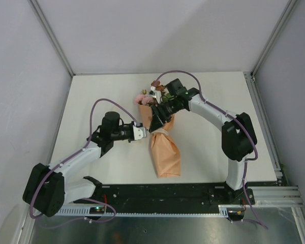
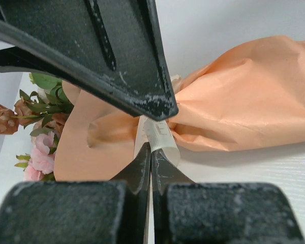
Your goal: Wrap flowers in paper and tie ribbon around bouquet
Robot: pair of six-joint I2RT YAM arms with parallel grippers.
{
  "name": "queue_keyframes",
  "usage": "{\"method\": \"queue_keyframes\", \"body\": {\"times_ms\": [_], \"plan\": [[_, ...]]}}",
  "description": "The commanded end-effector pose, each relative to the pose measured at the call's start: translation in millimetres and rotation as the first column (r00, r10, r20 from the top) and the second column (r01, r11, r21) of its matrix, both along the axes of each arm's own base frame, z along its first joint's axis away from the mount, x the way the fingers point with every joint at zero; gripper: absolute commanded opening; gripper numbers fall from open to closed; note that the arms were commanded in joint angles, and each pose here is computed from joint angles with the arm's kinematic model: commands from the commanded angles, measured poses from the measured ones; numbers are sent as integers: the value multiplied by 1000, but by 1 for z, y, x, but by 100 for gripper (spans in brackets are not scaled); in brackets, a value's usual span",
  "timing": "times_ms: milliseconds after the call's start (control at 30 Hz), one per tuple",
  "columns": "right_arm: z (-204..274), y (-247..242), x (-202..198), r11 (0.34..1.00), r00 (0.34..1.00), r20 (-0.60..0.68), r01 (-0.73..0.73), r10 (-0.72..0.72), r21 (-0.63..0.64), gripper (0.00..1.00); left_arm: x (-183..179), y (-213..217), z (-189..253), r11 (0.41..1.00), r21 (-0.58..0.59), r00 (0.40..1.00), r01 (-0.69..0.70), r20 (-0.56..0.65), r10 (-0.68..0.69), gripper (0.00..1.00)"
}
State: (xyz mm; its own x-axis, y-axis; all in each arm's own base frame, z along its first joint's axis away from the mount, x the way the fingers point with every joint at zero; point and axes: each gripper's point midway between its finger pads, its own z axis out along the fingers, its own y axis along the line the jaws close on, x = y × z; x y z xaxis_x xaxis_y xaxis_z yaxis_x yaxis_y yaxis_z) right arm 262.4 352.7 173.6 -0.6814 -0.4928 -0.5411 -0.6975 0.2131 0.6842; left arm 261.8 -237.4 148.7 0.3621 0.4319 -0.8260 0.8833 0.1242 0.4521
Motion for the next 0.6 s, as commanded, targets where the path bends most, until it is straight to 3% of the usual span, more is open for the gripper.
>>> {"method": "queue_keyframes", "body": {"times_ms": [0,233,300,433,500,567], "plan": [[1,20,3,999,1000,16,-2,1,52,73,11,-5,21,999,-33,999,-14,46,16,0],[-6,33,4,998,1000,1,-9,9,65,60,13,-5,20,999,-29,999,-23,49,25,0],[-8,35,3,997,1000,-13,-17,18,69,51,14,-4,19,999,-27,999,-28,46,29,0],[-11,33,-1,997,999,-28,-27,29,66,25,17,-3,18,999,-25,998,-49,43,50,0],[-12,29,-1,998,999,-25,-31,32,60,7,20,1,18,997,-23,996,-80,40,81,7],[-14,24,0,998,999,-20,-29,30,48,2,29,14,21,989,-23,989,-144,35,145,26]]}}
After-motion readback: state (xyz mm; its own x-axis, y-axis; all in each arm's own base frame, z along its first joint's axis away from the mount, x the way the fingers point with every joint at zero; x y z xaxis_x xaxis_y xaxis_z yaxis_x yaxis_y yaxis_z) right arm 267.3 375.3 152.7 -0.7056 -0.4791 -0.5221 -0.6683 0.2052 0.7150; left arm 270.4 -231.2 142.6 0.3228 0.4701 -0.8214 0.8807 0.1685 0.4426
